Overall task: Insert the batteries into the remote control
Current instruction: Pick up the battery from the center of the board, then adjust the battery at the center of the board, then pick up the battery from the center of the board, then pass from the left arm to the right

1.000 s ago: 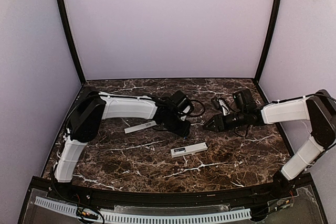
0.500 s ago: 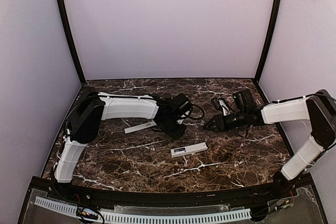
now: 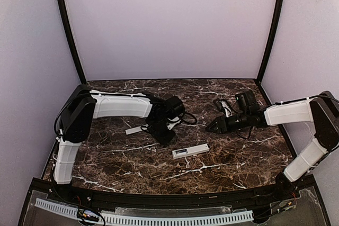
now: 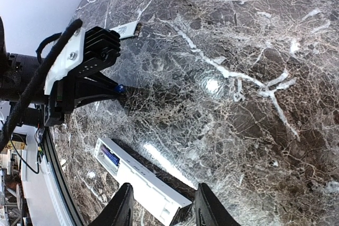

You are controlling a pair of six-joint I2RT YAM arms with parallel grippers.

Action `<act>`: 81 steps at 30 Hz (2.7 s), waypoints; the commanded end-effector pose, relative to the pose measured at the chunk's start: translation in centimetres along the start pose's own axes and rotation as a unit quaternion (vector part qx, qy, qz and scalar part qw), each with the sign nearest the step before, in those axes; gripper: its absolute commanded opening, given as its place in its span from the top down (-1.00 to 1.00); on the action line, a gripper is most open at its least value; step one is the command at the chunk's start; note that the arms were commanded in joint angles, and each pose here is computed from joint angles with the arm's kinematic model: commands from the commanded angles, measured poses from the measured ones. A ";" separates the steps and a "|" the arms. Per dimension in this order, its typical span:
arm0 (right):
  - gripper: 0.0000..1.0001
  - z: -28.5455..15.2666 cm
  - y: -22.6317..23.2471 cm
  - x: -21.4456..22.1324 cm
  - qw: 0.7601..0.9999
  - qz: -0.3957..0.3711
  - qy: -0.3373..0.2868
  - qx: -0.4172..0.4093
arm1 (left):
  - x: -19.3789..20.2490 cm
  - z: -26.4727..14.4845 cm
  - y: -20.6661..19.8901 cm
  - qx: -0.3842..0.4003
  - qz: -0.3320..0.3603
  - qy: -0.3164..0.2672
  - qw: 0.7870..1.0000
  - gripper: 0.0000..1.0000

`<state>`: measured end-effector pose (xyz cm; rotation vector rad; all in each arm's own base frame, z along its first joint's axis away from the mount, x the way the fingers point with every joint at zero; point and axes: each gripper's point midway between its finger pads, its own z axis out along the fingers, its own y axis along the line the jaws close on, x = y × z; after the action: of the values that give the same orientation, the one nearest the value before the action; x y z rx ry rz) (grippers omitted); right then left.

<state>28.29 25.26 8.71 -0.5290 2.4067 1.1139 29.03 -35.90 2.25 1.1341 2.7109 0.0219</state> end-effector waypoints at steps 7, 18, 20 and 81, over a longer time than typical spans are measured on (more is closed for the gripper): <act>0.23 -0.5 -0.1 0.1 1.000 -0.006 -0.007 0.004 | 6.7 0.6 0.9 0.011 0.025 0.115 0.993 0.57; 0.24 -0.4 -0.1 0.4 1.000 -0.003 -0.008 0.001 | 5.7 0.8 1.1 0.020 0.033 0.120 0.992 0.60; 0.24 -0.4 -0.2 0.4 1.000 -0.002 -0.008 0.001 | 5.6 1.0 1.0 0.023 0.038 0.123 0.991 0.60; 0.38 -2.4 6.1 -0.1 0.989 -0.060 -0.041 -0.125 | -2.2 -10.5 -10.2 0.219 0.146 -0.337 0.904 0.99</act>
<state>25.79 25.71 10.41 -0.5923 2.3236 1.2520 21.46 -43.41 8.44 1.4297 2.0824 -0.7077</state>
